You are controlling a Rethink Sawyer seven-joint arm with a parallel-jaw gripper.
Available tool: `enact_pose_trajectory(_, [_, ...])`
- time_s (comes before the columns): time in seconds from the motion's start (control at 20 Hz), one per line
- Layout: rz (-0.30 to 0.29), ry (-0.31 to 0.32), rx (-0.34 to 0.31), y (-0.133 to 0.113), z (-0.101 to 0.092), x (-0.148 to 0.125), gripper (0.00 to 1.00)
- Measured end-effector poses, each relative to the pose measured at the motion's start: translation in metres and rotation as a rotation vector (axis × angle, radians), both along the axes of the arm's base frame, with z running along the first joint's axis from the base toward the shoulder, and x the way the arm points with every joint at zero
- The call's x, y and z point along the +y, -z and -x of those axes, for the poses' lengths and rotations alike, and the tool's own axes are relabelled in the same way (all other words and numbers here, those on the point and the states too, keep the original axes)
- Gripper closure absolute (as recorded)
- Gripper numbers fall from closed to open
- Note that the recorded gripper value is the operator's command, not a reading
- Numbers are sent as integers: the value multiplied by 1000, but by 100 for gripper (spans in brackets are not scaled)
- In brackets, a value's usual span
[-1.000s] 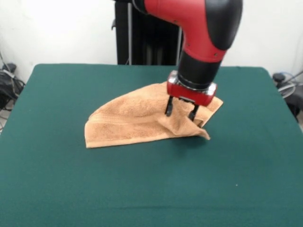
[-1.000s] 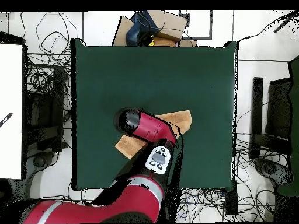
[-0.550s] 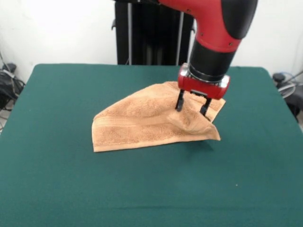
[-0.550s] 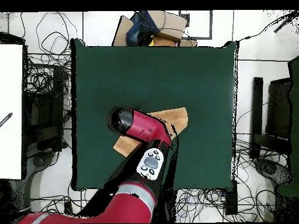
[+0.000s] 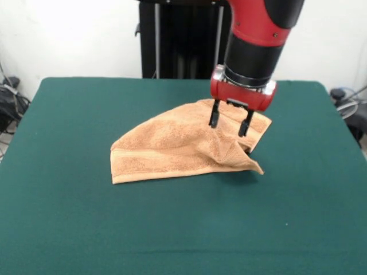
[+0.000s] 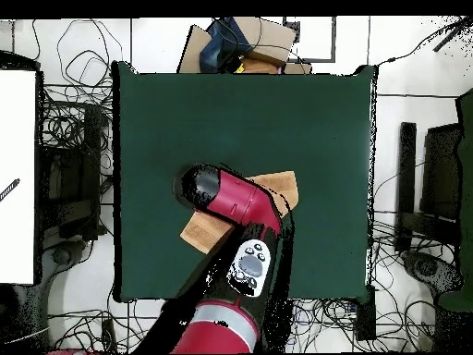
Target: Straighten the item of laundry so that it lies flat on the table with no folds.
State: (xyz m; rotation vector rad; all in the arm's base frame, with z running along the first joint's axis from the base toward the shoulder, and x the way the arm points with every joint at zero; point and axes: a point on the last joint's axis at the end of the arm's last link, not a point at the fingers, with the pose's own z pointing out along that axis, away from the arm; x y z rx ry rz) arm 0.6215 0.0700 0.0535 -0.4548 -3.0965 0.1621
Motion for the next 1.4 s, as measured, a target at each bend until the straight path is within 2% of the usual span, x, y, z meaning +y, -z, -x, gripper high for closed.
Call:
enact_pose_trajectory(0.3, [-4, 27, -22, -16, -4, -14, 0])
enact_pose_trajectory(0.5, [-5, 55, -17, -13, -4, -31, 0])
enact_pose_trajectory(0.75, [-6, 100, 19, 15, 3, -60, 0])
enact_pose_trajectory(0.85, [-4, 116, 38, 32, 8, -71, 0])
enact_pose_trajectory(0.9, [-1, 130, 58, 54, 13, -82, 0])
enact_pose_trajectory(1.2, [17, 135, 76, 104, 27, -92, 0])
enact_pose_trajectory(1.4, [26, 127, 62, 108, 24, -92, 0])
